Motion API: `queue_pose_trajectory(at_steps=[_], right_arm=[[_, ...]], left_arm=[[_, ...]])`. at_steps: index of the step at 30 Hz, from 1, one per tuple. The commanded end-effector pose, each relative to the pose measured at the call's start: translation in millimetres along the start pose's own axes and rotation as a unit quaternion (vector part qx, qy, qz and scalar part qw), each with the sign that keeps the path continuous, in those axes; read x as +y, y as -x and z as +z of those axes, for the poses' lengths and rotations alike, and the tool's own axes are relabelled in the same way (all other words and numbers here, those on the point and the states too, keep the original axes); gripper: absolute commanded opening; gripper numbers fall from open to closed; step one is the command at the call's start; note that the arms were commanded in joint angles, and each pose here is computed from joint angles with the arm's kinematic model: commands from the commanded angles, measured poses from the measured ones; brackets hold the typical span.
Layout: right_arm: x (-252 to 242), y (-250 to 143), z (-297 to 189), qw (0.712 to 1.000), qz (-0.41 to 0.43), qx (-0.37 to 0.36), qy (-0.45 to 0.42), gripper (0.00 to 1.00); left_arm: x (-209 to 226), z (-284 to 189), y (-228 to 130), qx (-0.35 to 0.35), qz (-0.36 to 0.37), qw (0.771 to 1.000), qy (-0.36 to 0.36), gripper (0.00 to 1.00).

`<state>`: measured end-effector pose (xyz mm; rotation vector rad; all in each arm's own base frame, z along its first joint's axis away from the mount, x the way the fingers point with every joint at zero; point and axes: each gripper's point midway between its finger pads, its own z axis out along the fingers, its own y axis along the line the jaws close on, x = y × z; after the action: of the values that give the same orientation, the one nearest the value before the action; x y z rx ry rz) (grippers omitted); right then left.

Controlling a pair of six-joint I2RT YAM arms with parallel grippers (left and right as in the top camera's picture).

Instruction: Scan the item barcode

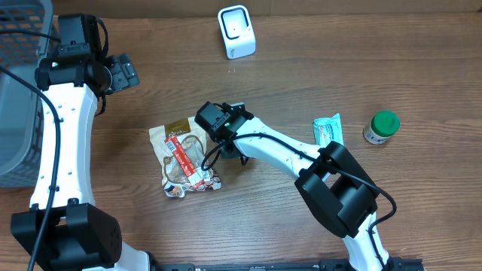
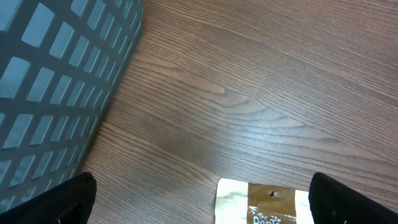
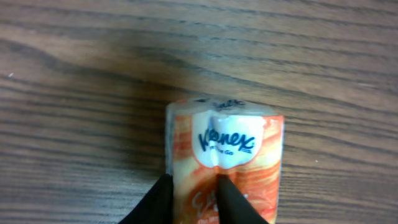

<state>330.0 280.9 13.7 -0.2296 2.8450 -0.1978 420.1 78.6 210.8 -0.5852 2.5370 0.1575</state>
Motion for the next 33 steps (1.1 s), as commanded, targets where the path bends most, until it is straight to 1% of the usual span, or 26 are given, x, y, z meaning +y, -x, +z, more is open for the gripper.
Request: queue_pose_trajectory(at_steps=[1, 2, 3, 4, 7, 9, 12, 13, 15, 17, 18, 20, 23, 27, 30, 33], right_arm=[[0.0, -5.6, 11.8, 1.0, 0.003, 0.015, -0.004, 0.11], [-0.5, -3.1, 10.2, 1.0, 0.005, 0.013, -0.003, 0.06], [-1.6, 0.3, 7.3, 1.0, 0.008, 0.011, -0.002, 0.04], [-2.4, 5.1, 3.1, 1.0, 0.01, 0.007, 0.001, 0.04], [-5.6, 37.6, -22.6, 0.999, 0.012, -0.026, 0.023, 0.04], [-9.0, 63.5, -47.7, 0.998, 0.006, -0.052, 0.047, 0.04], [-16.0, 104.3, -99.6, 0.991, 0.006, -0.085, 0.107, 0.04], [-18.7, 121.7, -127.0, 0.984, 0.013, -0.096, 0.148, 0.04], [-21.9, 139.3, -161.3, 0.972, 0.022, -0.105, 0.208, 0.04], [-26.6, 155.0, -196.2, 0.954, 0.034, -0.115, 0.277, 0.03], [-29.7, 161.5, -211.6, 0.944, 0.04, -0.12, 0.306, 0.03], [-43.1, 178.8, -249.8, 0.914, 0.063, -0.136, 0.377, 0.03], [-60.9, 194.0, -278.7, 0.885, 0.081, -0.153, 0.433, 0.03], [-78.7, 213.8, -288.2, 0.852, 0.094, -0.165, 0.488, 0.03], [-88.1, 232.1, -277.3, 0.841, 0.103, -0.177, 0.5, 0.04], [-87.2, 248.2, -259.8, 0.835, 0.099, -0.187, 0.508, 0.03]], left_arm=[[-1.3, -7.8, 6.2, -0.012, -0.012, 1.0, -0.006, 1.0], [-1.3, -7.8, 6.2, -0.012, -0.012, 1.0, -0.006, 1.0], [-1.3, -7.8, 6.2, -0.012, -0.012, 1.0, -0.006, 1.0], [-1.3, -7.8, 6.2, -0.012, -0.012, 1.0, -0.006, 1.0], [-1.3, -7.8, 6.2, -0.012, -0.012, 1.0, -0.006, 1.0], [-1.3, -7.8, 6.2, -0.012, -0.012, 1.0, -0.006, 1.0], [-1.3, -7.8, 6.2, -0.012, -0.012, 1.0, -0.006, 1.0], [-1.3, -7.8, 6.2, -0.012, -0.012, 1.0, -0.006, 1.0], [-1.3, -7.8, 6.2, -0.012, -0.012, 1.0, -0.006, 1.0], [-1.3, -7.8, 6.2, -0.012, -0.012, 1.0, -0.006, 1.0], [-1.3, -7.8, 6.2, -0.012, -0.012, 1.0, -0.006, 1.0], [-1.3, -7.8, 6.2, -0.012, -0.012, 1.0, -0.006, 1.0], [-1.3, -7.8, 6.2, -0.012, -0.012, 1.0, -0.006, 1.0], [-1.3, -7.8, 6.2, -0.012, -0.012, 1.0, -0.006, 1.0], [-1.3, -7.8, 6.2, -0.012, -0.012, 1.0, -0.006, 1.0], [-1.3, -7.8, 6.2, -0.012, -0.012, 1.0, -0.006, 1.0]])
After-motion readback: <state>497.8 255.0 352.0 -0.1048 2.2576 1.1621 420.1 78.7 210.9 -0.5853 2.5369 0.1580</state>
